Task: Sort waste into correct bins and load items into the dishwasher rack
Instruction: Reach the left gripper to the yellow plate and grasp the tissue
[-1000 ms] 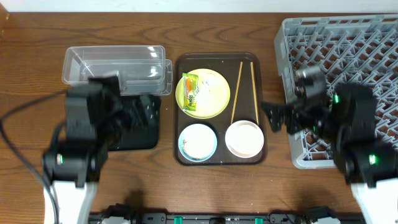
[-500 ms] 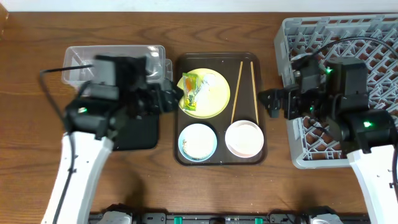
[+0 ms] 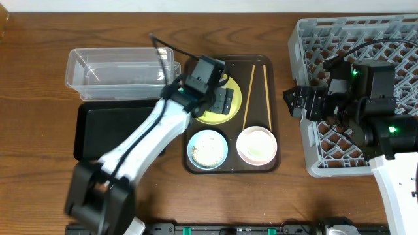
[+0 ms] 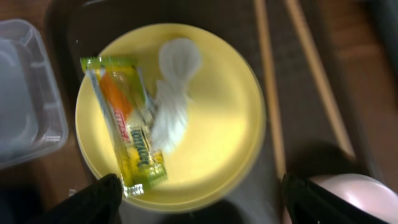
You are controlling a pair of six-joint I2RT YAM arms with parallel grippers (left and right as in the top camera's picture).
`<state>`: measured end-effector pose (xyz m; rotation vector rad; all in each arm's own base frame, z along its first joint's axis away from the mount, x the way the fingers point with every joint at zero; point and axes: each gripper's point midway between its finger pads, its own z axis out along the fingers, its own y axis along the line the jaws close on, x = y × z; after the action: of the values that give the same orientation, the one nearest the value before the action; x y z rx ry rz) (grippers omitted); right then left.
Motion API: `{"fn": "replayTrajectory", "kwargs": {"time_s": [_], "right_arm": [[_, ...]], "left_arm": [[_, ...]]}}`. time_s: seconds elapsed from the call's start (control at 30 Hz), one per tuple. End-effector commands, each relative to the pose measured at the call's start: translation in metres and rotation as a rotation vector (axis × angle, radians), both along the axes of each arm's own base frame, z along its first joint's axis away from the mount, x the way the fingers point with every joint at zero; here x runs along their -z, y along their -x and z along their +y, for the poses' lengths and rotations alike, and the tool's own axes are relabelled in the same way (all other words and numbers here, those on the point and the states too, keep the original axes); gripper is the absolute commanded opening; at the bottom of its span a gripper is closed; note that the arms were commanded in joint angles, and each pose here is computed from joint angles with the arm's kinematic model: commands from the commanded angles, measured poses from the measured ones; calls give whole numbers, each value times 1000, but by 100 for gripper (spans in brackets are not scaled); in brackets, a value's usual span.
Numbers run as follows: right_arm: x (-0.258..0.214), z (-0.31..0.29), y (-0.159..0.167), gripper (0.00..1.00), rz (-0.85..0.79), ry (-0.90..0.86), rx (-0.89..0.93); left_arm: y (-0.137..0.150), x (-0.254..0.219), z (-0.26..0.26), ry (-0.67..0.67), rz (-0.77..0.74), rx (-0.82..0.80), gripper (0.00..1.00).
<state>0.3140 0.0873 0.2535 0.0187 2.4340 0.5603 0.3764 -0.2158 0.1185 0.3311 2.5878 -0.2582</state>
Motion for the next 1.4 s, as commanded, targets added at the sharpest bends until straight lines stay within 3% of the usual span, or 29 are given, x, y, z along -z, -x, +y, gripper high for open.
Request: {"fn": "replayTrajectory", "kwargs": {"time_s": [0.0, 0.13, 0.37, 0.5, 0.6, 0.7, 0.83, 1.03, 1.07, 1.1, 1.13, 1.17, 1.37], "right_arm": [[-8, -1, 0, 99, -5, -21, 16], [-7, -2, 1, 99, 2, -20, 17], [-7, -2, 1, 99, 5, -25, 22], [-7, -2, 1, 99, 5, -25, 22], [-7, -2, 1, 99, 4, -25, 22], [-7, -2, 1, 99, 5, -25, 22], [-7, -2, 1, 99, 5, -25, 22], [-7, -2, 1, 99, 0, -25, 22], [-8, -1, 0, 99, 0, -25, 22], [-8, -1, 0, 99, 0, -25, 22], [-8, -1, 0, 99, -1, -25, 22], [-8, -1, 0, 99, 0, -25, 22], [-8, -1, 0, 99, -1, -28, 25]], "left_arm": [[-25, 14, 7, -39, -35, -19, 84], [-37, 36, -14, 65, -11, 28, 73], [-34, 81, -32, 103, 75, 44, 54], [-34, 85, -31, 95, 81, 43, 52], [-34, 86, -30, 93, 87, 40, 39], [-31, 84, -29, 92, 94, 41, 10], [-32, 62, -30, 110, 61, 43, 6], [-35, 1, -30, 167, -58, 49, 6], [-35, -5, -30, 169, -72, 46, 11], [-37, -6, -26, 155, -84, 34, 28], [-39, -6, -23, 138, -92, 20, 60], [-42, 0, -18, 108, -95, 1, 67], [-46, 54, -4, -14, -41, -20, 72]]}}
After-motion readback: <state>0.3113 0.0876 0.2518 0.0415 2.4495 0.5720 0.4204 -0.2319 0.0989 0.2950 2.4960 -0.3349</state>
